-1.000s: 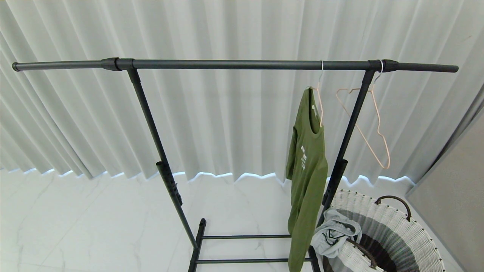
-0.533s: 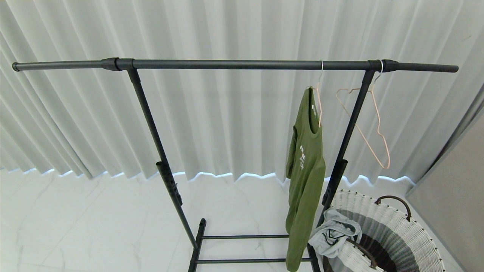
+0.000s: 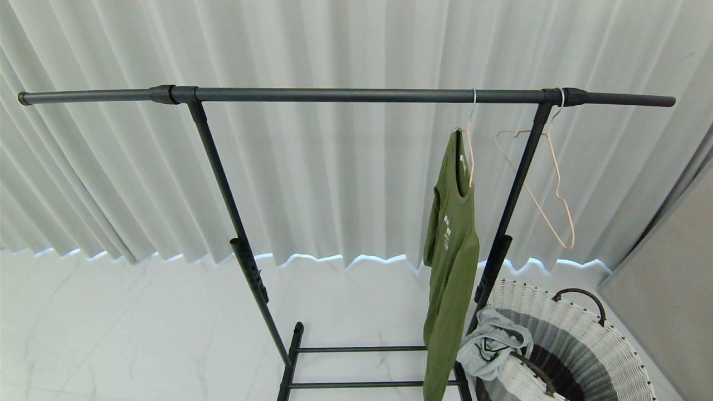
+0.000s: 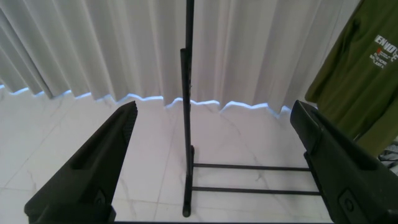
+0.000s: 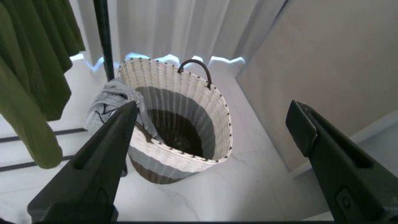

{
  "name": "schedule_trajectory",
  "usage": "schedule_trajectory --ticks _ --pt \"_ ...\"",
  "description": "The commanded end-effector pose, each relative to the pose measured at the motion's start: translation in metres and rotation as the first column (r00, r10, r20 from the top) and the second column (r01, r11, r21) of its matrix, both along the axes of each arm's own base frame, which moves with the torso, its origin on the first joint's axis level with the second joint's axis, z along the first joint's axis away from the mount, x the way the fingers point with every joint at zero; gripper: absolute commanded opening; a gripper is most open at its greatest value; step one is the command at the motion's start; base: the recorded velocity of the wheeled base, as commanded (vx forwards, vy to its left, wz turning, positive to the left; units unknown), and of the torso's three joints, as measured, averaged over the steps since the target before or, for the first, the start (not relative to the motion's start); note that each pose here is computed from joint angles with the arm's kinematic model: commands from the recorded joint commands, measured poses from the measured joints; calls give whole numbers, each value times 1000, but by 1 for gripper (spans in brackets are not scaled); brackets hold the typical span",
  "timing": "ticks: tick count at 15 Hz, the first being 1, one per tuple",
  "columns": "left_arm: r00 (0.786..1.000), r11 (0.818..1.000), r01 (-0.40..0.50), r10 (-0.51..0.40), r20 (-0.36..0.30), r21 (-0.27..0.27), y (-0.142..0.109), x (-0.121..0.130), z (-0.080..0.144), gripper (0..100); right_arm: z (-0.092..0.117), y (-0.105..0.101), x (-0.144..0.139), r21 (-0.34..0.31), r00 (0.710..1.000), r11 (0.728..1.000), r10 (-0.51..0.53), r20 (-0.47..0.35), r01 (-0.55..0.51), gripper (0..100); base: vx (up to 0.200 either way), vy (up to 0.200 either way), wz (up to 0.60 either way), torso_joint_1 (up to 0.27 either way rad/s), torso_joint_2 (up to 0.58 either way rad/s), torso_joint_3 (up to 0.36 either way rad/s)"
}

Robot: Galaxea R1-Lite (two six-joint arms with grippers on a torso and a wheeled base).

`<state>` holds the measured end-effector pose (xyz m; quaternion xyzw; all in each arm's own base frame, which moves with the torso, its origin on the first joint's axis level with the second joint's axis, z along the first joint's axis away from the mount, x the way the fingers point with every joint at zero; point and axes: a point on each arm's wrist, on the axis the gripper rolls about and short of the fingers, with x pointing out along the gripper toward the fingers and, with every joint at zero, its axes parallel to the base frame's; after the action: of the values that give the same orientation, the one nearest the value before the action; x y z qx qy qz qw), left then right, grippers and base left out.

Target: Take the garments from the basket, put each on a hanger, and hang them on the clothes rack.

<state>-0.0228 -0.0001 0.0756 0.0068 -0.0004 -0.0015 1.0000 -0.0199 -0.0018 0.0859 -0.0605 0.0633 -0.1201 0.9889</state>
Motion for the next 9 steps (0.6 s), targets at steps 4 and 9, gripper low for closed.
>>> schedule_trajectory --ticks 4,9 --pt "1000 1000 0 0 1 0 0 0 0 100 -3 0 2 4 1000 1000 7 21 -7 100 0 0 0 0 0 0" --pt "1000 1000 0 0 1 0 0 0 0 100 -2 0 2 3 1000 1000 8 26 -9 100 0 0 0 0 0 0"
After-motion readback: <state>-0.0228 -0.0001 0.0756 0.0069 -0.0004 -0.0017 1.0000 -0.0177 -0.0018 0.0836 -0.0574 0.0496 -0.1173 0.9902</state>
